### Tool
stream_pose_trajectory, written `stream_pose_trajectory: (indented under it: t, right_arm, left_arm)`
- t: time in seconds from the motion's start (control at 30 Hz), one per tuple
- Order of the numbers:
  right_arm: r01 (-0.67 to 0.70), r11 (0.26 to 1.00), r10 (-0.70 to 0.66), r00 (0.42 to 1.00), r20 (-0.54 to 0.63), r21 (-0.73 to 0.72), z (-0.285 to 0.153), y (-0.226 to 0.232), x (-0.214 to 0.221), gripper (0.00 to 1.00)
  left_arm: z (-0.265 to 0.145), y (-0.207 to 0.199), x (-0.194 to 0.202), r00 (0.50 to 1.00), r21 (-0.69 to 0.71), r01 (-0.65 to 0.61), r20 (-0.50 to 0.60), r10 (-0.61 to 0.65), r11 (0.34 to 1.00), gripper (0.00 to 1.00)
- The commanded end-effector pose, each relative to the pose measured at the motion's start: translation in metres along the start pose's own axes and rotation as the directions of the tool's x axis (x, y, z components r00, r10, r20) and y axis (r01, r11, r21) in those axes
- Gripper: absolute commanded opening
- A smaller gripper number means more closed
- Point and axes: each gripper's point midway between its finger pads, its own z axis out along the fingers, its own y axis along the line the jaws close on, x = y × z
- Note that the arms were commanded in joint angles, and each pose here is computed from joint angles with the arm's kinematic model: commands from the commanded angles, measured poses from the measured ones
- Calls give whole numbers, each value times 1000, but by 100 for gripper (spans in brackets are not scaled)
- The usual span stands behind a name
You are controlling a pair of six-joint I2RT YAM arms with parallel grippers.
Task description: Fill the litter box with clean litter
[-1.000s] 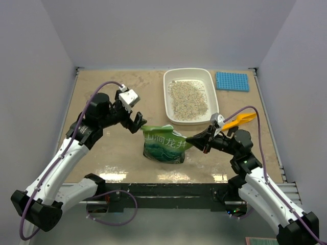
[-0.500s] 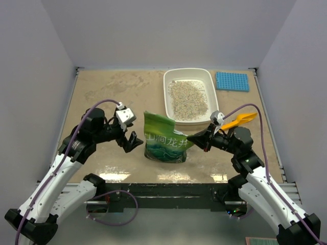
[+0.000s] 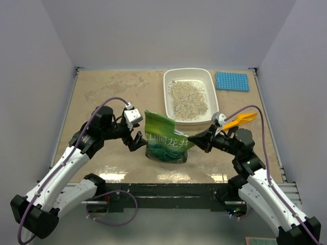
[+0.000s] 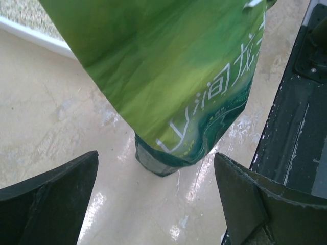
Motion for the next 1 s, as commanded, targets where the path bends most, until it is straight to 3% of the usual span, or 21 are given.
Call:
stream_pose_trajectory:
  t: [0.0,0.17,0.4,0.6,0.7,0.73,0.8,0.83,0.97]
  right_arm:
    - [52,998,-49,990,131,-23,-4,11,-30,0]
    - [43,999,-39,990,137,-29,-6,13,-26,0]
    - [36,999,-32,989,142,-26,-8,14,-27,0]
    - [18,1000,-16,990,140,-18,-9,12,-22,0]
    - [4,1000,0,989,147,-24,-11,15,-21,0]
    - [2,1000,1,989,150,-23,-12,15,-21,0]
    - [-13,1000,16,988,151,-19,-13,14,-18,0]
    - [-20,1000,22,988,150,-16,-13,14,-17,0]
    - [-54,999,52,987,152,9,-12,8,-11,0]
  left_arm:
    - [5,-9,-43,980,73,-97,181,83,993,100]
    - [9,-19,-60,961,152,-129,264,86,980,97]
    - [23,-30,-50,964,337,-92,265,-1,937,84]
    - [28,-29,-46,959,395,-75,282,-43,916,74]
    - [24,-30,-46,954,439,-59,289,-78,896,61]
    - [23,-29,-47,952,444,-60,295,-83,894,51]
    - [20,-27,-49,947,449,-53,307,-98,892,40]
    - [19,-27,-49,946,454,-39,304,-113,890,28]
    - [18,-27,-50,944,481,-19,298,-142,877,6]
